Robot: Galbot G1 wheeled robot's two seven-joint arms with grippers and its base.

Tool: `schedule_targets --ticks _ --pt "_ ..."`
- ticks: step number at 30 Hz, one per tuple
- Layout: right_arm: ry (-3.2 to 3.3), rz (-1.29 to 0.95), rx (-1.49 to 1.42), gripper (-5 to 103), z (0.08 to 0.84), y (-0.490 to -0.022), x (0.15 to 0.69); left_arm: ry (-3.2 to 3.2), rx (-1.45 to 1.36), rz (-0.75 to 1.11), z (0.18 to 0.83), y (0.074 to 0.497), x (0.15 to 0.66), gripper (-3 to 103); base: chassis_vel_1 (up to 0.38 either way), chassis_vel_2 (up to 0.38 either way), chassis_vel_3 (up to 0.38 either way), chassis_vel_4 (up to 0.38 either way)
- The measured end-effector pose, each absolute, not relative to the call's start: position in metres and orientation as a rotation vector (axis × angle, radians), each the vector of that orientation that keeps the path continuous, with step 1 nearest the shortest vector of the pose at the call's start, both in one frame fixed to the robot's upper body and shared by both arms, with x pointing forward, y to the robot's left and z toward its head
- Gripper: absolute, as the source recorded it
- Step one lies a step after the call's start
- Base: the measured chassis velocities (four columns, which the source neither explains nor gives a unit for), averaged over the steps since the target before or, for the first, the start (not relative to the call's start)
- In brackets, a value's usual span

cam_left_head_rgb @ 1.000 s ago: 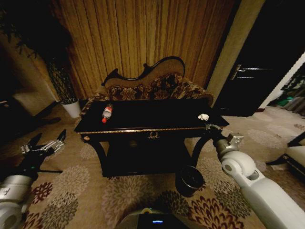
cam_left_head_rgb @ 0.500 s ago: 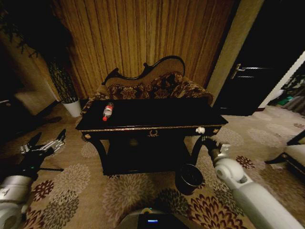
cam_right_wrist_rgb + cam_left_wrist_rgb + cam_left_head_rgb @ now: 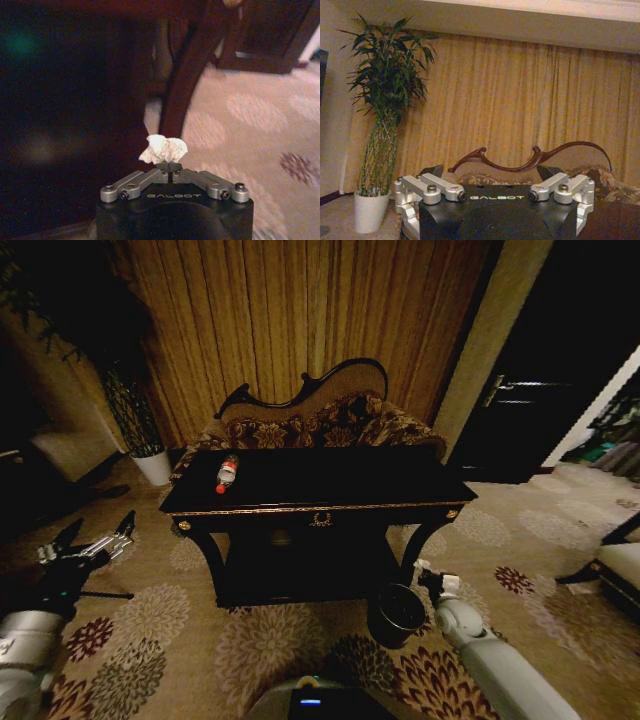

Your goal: Move to the front of the table and place the trash on the table into the trash bin.

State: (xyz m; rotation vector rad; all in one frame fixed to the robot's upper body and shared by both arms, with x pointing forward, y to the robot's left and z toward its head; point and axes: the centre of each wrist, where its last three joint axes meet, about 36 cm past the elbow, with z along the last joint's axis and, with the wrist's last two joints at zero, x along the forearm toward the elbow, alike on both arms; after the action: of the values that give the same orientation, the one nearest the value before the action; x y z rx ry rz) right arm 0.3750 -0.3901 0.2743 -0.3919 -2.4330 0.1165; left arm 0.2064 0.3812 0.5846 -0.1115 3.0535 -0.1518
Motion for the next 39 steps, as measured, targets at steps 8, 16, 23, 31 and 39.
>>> schedule_targets --ticks 8,16,23,31,39 --pt "-2.34 0.158 -0.435 0 0.235 -0.402 0.367 3.052 -0.112 -0.155 0.585 0.38 0.205 100 0.0 0.0 0.0 0.0" --pt "-2.334 0.161 -0.431 0 0.225 -0.394 0.368 3.05 -0.11 -0.158 0.585 0.377 0.204 100 0.0 0.0 0.0 0.0" --pt "-2.34 0.17 -0.424 21 0.225 -0.39 0.37 3.045 -0.115 -0.157 0.585 0.377 0.203 100 0.0 0.0 0.0 0.0" --pt "-2.357 0.171 -0.421 54 0.23 -0.39 0.371 3.044 -0.116 -0.158 0.585 0.377 0.202 100 0.0 0.0 0.0 0.0" --pt "-2.364 0.165 -0.418 81 0.232 -0.389 0.372 3.043 -0.116 -0.158 0.585 0.377 0.202 100 0.0 0.0 0.0 0.0"
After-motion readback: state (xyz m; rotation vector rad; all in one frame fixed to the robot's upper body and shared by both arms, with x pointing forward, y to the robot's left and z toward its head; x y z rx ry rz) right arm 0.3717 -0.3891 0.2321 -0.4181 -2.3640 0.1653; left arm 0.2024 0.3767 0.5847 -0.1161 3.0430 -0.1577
